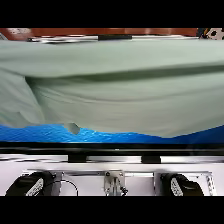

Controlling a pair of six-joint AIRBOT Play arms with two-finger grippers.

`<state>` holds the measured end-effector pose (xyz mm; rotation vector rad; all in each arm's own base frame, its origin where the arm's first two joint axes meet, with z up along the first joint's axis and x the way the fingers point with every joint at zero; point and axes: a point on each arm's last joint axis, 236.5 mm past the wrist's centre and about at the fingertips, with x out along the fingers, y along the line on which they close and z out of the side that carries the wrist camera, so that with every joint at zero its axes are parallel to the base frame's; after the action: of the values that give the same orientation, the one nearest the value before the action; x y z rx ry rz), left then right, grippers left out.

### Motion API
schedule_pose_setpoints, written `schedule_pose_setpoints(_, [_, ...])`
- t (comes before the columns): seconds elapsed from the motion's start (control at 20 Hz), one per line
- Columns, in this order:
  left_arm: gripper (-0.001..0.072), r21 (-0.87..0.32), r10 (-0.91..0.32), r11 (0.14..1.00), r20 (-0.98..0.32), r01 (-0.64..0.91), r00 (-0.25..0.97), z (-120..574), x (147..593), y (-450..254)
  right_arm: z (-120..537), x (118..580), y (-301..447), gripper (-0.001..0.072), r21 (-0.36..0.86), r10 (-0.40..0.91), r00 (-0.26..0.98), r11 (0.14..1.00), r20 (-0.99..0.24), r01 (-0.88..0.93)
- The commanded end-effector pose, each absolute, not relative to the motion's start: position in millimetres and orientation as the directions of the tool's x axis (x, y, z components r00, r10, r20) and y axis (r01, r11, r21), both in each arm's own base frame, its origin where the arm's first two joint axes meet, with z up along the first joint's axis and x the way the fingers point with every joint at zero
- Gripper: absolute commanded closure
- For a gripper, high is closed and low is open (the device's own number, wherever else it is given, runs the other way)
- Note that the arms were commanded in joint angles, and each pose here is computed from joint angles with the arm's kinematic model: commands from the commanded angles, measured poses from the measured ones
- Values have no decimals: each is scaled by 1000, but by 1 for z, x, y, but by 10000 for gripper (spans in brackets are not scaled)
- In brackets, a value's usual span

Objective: Fold the shirts.

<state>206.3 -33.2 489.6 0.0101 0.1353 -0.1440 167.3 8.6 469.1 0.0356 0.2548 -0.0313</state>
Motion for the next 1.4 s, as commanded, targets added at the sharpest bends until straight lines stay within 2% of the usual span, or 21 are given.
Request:
schedule_pose_setpoints(0.0, [675,-9,-157,987,-255,160,954,458,214,-37,432,175,0,653,67,-39,907,995,-420,74])
schedule_pose_setpoints(0.15, [675,-26,-142,989,-414,144,899,401,253,-34,390,219,-10,653,99,-19,830,991,-558,90])
schedule_pose_setpoints(0.3, [675,-30,-137,989,-573,146,808,331,316,-35,328,294,-25,653,132,18,742,987,-670,96])
schedule_pose_setpoints(0.5, [675,-64,-138,990,-661,128,738,256,420,-37,249,406,-34,653,247,104,694,963,-712,109])
schedule_pose_setpoints(0.65, [675,-114,-160,987,-796,116,583,155,473,-44,178,471,-23,653,393,232,625,910,-745,131])
schedule_pose_setpoints(0.8, [674,-266,-279,960,-864,90,420,81,485,-73,116,502,-17,649,463,303,550,868,-778,177])
schedule_pose_setpoints(0.95, [674,-417,-412,907,-846,63,338,51,489,-105,69,491,-8,646,471,352,405,848,-844,243])
schedule_pose_setpoints(1.0, [668,-441,-430,896,-842,43,327,47,489,-110,64,487,-1,616,480,372,376,840,-849,253])
schedule_pose_setpoints(1.05, [588,-455,-437,890,-840,22,323,46,489,-111,66,486,5,341,504,399,371,826,-839,253])
schedule_pose_setpoints(1.1, [393,-458,-438,889,-841,12,317,48,487,-110,75,485,16,110,541,442,377,813,-814,216])
schedule_pose_setpoints(1.15, [199,-457,-442,889,-848,18,294,53,481,-109,88,484,21,101,571,475,389,801,-789,180])
schedule_pose_setpoints(1.2, [124,-448,-439,894,-861,25,257,60,472,-103,100,480,19,101,570,479,393,806,-785,157])
schedule_pose_setpoints(1.35, [129,-414,-416,909,-903,45,103,78,429,-66,126,438,-19,99,448,384,350,886,-854,119])
